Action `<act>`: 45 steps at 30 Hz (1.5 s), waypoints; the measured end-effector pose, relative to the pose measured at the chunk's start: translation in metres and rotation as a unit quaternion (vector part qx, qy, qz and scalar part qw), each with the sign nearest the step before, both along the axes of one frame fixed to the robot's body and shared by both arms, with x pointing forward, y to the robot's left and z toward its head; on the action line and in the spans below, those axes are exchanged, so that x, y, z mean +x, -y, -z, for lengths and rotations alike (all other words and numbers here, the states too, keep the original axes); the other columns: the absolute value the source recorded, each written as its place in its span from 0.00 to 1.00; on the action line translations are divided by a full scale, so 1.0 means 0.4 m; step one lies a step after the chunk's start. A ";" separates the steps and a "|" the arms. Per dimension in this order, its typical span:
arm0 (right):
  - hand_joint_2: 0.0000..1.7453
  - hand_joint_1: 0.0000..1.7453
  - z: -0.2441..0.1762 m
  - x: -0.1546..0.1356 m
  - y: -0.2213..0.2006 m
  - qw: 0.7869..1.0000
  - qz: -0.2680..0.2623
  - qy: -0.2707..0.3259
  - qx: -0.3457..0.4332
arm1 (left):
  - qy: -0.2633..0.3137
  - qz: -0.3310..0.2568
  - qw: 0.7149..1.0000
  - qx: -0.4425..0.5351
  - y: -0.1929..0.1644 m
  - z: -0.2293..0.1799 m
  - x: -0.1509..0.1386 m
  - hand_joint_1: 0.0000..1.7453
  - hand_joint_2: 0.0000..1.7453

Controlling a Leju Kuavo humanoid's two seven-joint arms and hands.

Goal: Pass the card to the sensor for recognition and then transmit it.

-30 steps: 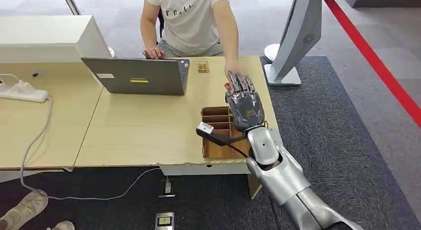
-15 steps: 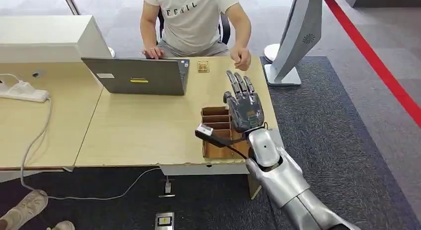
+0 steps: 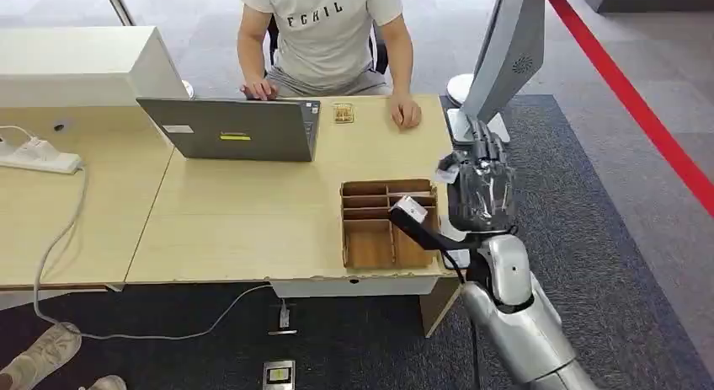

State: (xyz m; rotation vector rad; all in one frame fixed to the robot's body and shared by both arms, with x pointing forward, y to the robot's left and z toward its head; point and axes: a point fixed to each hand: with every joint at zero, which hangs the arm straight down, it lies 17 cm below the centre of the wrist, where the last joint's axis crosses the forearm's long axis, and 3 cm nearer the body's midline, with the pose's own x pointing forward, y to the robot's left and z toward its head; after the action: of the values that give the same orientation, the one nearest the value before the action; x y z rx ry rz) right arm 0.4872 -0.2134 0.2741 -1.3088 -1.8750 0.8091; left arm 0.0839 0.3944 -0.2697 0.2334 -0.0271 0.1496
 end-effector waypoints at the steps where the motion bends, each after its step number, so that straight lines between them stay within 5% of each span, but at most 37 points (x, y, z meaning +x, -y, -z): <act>1: 1.00 1.00 0.002 -0.016 0.004 1.000 -0.003 0.006 0.005 | 0.000 0.000 1.000 0.001 -0.003 0.000 0.000 0.05 1.00; 18: 1.00 1.00 0.245 -0.090 0.272 0.985 0.085 -0.061 0.140 | -0.019 -0.039 0.999 0.023 -0.013 -0.002 -0.012 0.05 1.00; 45: 1.00 1.00 0.587 -0.036 0.202 0.964 0.088 -0.223 0.113 | -0.034 -0.075 0.996 0.038 0.062 0.004 -0.019 0.06 1.00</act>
State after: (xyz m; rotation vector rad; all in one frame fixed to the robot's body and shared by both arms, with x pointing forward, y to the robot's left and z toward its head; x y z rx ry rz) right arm 0.4726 -0.2940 0.0393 -1.0309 -1.4264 0.7034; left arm 0.0765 0.3696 -0.2714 0.3175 0.0523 0.2906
